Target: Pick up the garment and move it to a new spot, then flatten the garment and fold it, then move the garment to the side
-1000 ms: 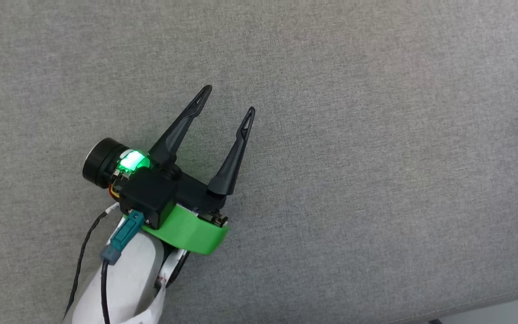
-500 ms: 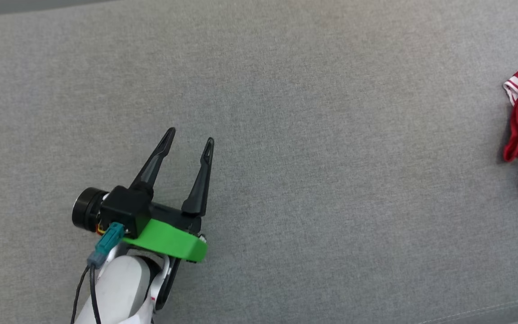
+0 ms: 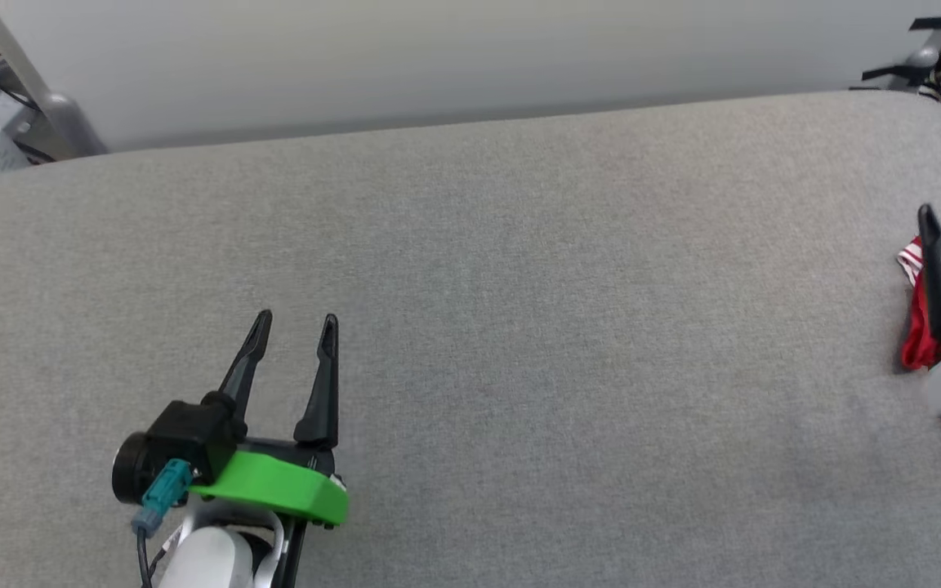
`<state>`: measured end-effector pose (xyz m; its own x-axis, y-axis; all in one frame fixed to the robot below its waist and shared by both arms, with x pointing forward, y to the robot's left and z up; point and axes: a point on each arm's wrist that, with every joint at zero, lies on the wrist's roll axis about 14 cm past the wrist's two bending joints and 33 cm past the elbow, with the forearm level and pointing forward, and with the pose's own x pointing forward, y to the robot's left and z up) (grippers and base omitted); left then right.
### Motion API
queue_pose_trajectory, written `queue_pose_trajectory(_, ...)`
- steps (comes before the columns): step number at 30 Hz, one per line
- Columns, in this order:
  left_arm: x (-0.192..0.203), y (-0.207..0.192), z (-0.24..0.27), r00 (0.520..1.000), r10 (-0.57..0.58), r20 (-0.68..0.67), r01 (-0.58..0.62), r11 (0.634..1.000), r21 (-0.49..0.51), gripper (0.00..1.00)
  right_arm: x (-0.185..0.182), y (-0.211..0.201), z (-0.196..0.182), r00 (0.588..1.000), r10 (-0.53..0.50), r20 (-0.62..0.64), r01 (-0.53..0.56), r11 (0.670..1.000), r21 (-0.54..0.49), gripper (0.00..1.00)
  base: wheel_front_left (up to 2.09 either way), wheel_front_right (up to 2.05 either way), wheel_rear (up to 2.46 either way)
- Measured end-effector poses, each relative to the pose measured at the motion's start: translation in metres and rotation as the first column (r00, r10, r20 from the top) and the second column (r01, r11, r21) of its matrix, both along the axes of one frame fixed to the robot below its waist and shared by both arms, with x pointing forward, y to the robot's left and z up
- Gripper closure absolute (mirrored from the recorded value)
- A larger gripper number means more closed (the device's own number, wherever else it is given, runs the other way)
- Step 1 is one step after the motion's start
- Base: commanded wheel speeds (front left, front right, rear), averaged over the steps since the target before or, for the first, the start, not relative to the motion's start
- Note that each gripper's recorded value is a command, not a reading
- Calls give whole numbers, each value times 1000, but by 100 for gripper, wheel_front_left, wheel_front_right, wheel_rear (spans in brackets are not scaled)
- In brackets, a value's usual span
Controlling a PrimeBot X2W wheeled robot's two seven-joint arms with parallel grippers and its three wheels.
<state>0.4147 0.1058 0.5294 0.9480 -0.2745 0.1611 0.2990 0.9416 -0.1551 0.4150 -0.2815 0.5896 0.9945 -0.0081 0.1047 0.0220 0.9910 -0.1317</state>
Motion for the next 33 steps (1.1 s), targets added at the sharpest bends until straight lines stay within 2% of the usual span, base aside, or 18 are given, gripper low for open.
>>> queue_pose_trajectory(11, -39, 49, -7, 986, 163, -23, -162, 986, 46, 0, -33, 70, -30, 995, 87, 56, -97, 973, 207, 0, 0, 0, 0)
queue_pose_trajectory(14, -45, 56, -7, 982, 186, -18, -185, 981, 61, 0, -38, 85, -39, 992, 120, 42, -125, 978, 168, 0, 0, 0, 0)
queue_pose_trajectory(33, -48, 61, -7, 978, 207, -14, -206, 977, 61, 0, -40, 101, -57, 991, 129, 30, -132, 967, 217, 0, 0, 0, 0)
